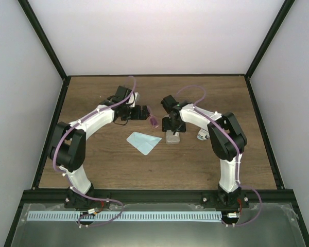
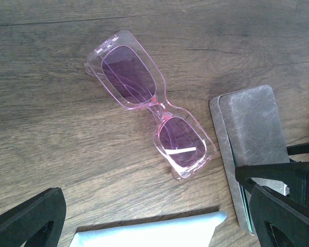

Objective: Organize the sunglasses
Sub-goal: Pick up the sunglasses case from the center of the board.

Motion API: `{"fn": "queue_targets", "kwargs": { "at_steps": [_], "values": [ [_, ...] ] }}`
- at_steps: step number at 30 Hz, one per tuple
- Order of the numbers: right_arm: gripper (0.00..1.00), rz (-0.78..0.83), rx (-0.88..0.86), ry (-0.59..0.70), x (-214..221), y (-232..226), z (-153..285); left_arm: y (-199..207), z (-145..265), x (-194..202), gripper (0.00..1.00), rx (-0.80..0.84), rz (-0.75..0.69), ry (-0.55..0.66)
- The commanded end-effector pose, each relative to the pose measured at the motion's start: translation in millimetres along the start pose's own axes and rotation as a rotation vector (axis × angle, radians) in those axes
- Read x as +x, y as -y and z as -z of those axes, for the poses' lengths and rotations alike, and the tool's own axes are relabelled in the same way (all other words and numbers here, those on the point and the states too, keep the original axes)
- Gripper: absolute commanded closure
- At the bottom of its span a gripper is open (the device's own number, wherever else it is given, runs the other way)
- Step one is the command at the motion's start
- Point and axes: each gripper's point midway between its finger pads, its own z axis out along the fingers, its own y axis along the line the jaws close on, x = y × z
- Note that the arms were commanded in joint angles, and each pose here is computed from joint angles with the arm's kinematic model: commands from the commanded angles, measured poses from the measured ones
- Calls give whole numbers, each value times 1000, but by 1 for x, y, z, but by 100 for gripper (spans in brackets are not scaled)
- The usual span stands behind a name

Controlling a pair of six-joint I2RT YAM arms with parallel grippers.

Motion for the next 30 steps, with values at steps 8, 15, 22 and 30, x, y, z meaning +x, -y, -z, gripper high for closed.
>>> {"fn": "queue_targets", "kwargs": {
  "at_steps": [8,15,22,30],
  "values": [
    [45,-42,-102,120,-17,-12,51,9,9,-12,2,36,46,37],
    [50,2,-459,267,-24,-48,120,55,45,-47,8,233,52,138],
    [51,36,-927,339,-3,-50,186,93,93,-71,0,481,18,265],
    [51,119,-1264,311,19,-65,234,138,128,-55,0,881,-15,272]
  ]
}}
